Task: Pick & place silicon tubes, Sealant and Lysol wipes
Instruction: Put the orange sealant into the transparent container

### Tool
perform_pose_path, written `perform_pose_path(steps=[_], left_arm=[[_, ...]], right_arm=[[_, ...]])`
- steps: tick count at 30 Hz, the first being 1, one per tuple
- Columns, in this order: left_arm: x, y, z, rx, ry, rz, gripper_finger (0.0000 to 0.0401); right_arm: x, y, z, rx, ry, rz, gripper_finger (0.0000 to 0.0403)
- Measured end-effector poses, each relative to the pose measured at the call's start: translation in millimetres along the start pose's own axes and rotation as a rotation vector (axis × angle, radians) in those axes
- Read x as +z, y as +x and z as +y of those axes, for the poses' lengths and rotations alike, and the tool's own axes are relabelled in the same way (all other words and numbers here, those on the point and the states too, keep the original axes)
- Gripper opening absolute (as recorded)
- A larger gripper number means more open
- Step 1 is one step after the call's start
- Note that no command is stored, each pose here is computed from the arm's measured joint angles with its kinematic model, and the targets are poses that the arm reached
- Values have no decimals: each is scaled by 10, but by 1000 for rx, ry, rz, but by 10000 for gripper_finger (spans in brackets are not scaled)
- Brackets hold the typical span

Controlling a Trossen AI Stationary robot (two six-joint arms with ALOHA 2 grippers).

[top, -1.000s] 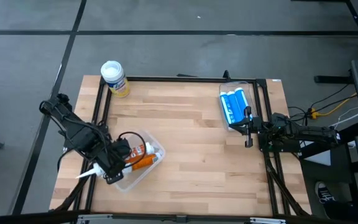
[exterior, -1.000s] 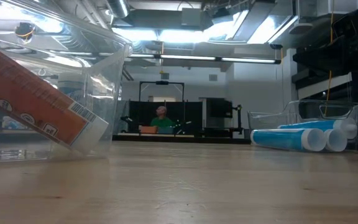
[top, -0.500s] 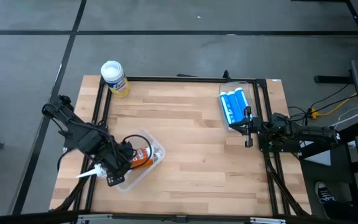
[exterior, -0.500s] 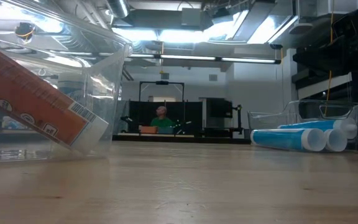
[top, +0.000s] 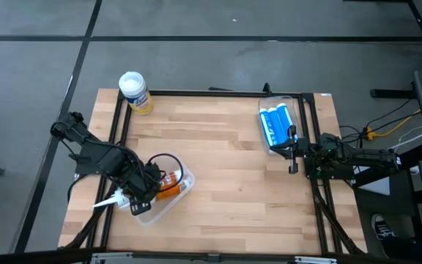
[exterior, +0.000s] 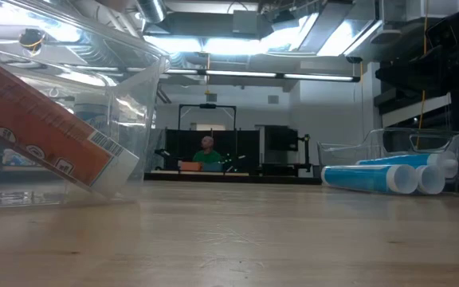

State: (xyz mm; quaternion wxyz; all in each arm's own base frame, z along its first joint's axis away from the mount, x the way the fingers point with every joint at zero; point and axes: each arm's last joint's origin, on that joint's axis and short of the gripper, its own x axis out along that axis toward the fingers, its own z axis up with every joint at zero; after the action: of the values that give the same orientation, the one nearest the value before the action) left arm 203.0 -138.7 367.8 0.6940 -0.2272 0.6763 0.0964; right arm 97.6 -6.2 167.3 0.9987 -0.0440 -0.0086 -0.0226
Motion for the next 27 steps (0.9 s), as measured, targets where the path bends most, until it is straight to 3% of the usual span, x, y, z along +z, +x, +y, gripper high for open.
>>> perform_pose_path(steps=[5,10,27], left_arm=[[21,37,16,12,0,6,197],[25,260,78,59,-7,114,197],[124,436,220,101,-47,174,197]], right_arm=[[-1,0,0,0,0,0,25],[-1,0,0,0,0,0,25],[0,0,0,0,0,0,25]])
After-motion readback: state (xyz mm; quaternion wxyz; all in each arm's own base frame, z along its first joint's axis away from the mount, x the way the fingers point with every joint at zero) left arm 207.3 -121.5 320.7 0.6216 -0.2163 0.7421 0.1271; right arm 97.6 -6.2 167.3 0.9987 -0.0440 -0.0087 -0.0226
